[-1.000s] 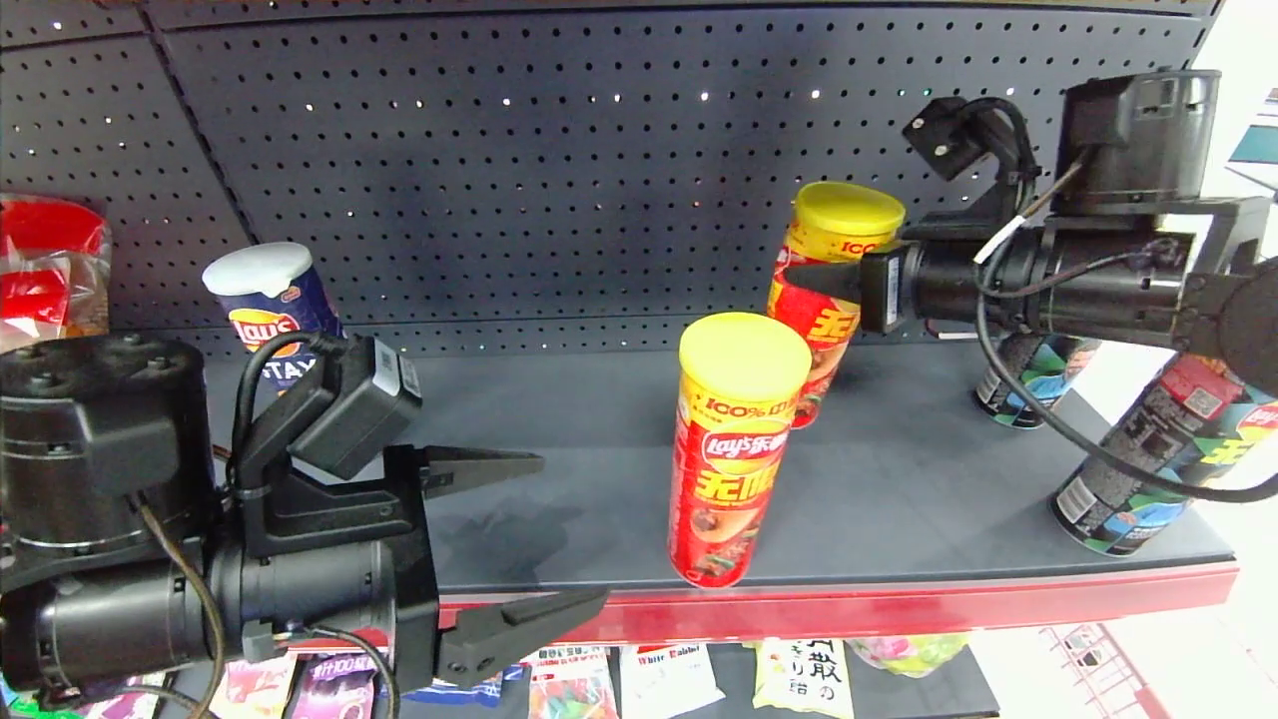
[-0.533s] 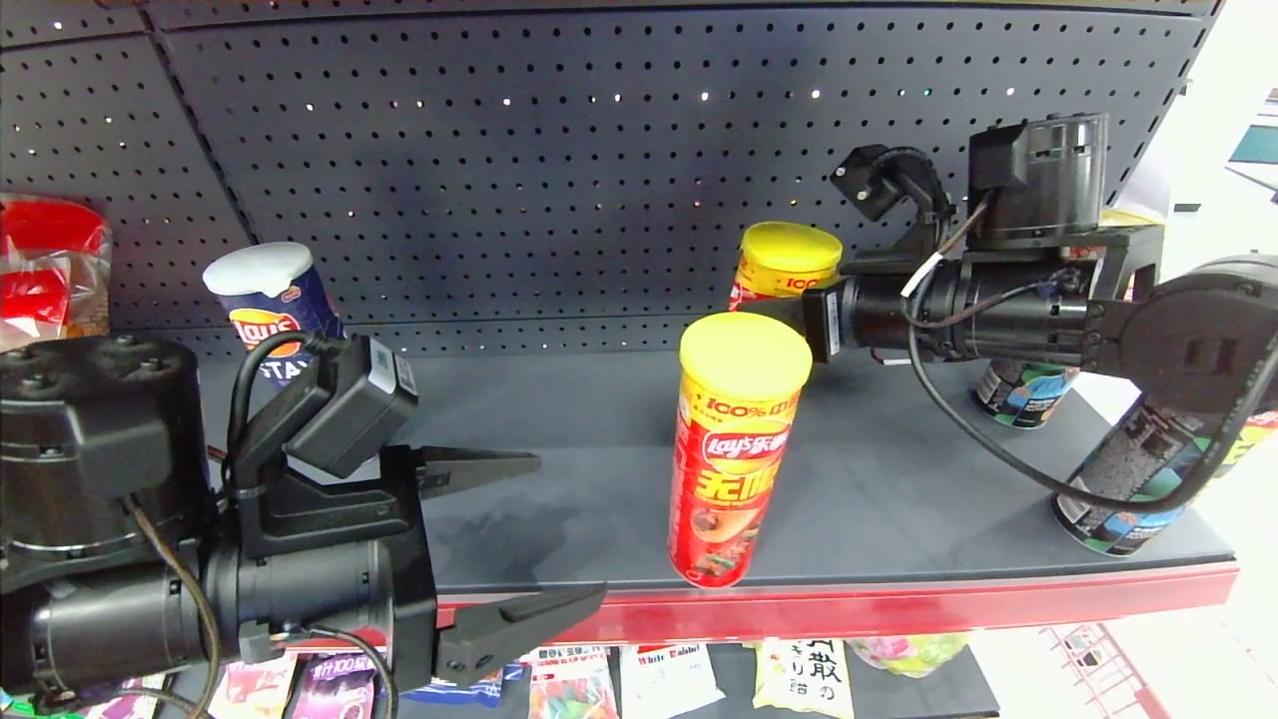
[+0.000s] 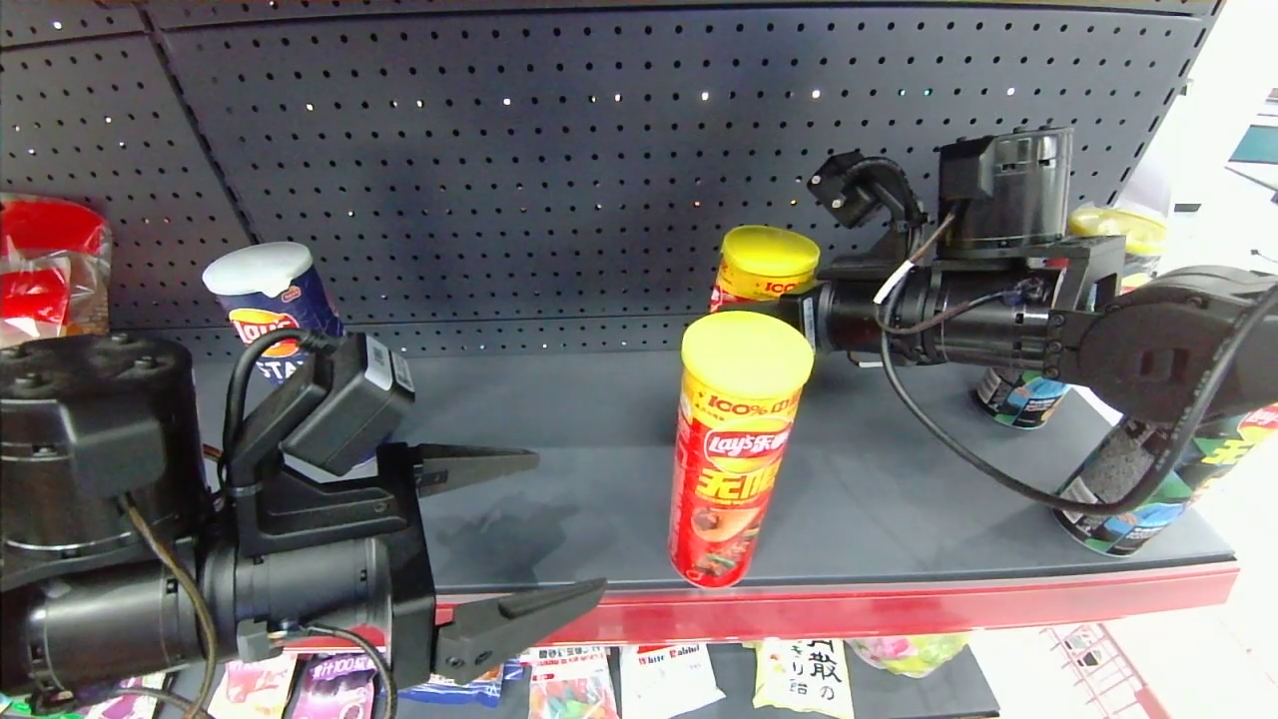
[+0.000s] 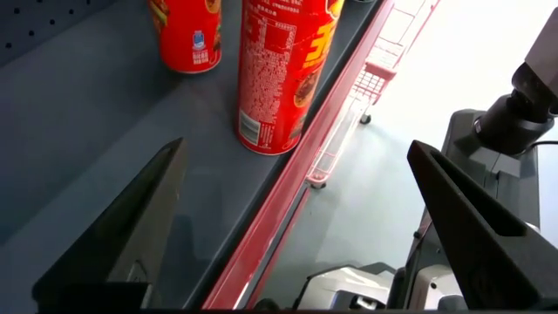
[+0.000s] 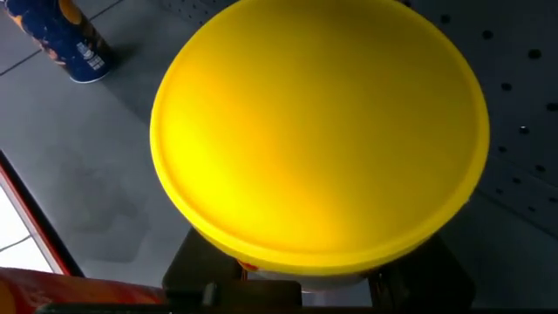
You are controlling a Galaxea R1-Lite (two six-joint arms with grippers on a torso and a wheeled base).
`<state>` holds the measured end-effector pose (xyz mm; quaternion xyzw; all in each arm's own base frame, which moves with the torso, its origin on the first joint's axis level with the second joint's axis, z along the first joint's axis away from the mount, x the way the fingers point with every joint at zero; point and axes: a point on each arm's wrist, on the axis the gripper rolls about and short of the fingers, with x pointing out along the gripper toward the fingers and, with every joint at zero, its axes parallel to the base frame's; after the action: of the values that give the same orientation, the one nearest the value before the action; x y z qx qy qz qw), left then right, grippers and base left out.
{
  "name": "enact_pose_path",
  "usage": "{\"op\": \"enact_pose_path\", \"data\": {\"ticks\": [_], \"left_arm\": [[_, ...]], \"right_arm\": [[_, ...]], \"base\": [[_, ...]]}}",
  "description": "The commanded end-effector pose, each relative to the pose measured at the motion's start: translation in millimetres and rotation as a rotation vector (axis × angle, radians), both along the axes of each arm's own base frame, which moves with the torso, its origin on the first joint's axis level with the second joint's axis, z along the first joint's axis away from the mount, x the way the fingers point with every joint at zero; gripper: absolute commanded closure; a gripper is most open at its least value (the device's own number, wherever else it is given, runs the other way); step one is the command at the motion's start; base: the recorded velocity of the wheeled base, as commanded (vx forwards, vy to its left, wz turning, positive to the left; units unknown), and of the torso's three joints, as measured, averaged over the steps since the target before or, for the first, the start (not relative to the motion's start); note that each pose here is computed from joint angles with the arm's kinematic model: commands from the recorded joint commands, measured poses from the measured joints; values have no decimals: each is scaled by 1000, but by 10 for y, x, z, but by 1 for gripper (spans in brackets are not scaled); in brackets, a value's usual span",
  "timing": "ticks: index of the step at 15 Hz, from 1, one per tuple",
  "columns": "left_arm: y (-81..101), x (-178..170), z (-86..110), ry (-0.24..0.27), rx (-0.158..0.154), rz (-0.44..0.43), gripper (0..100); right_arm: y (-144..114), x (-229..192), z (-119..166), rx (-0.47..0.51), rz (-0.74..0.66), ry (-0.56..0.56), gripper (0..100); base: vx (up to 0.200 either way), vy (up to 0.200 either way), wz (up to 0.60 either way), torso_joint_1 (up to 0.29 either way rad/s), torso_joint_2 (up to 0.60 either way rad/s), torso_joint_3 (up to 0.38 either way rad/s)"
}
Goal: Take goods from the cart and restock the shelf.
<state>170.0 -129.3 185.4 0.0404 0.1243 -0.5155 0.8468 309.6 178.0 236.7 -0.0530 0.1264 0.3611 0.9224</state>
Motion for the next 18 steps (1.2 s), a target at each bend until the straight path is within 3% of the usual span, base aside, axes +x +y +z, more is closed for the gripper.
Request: {"op": "enact_pose_path", "data": {"ticks": [1,3,4,10,18], "left_arm": [[-2,3,-3,1,1,0,0],[-2,3,-3,1,0,-2,0],[-4,5,-6,2,1,0,0],[-12,17,-11,5,3,-2,0],[-51,86,-62,19,24,30,0]], "right_arm": [[12,-4,-8,-1,3,3,100],[18,-4,-18,1,3,8,100],[21,2,-31,6,1,17,0],[16,-125,72,26,10,2,0],[-473,-734,124,7,-92,-1,0]], "base": [[0,0,0,0,0,0],[0,0,0,0,0,0],[0,0,0,0,0,0],[0,0,0,0,0,0],[0,0,0,0,0,0]]}}
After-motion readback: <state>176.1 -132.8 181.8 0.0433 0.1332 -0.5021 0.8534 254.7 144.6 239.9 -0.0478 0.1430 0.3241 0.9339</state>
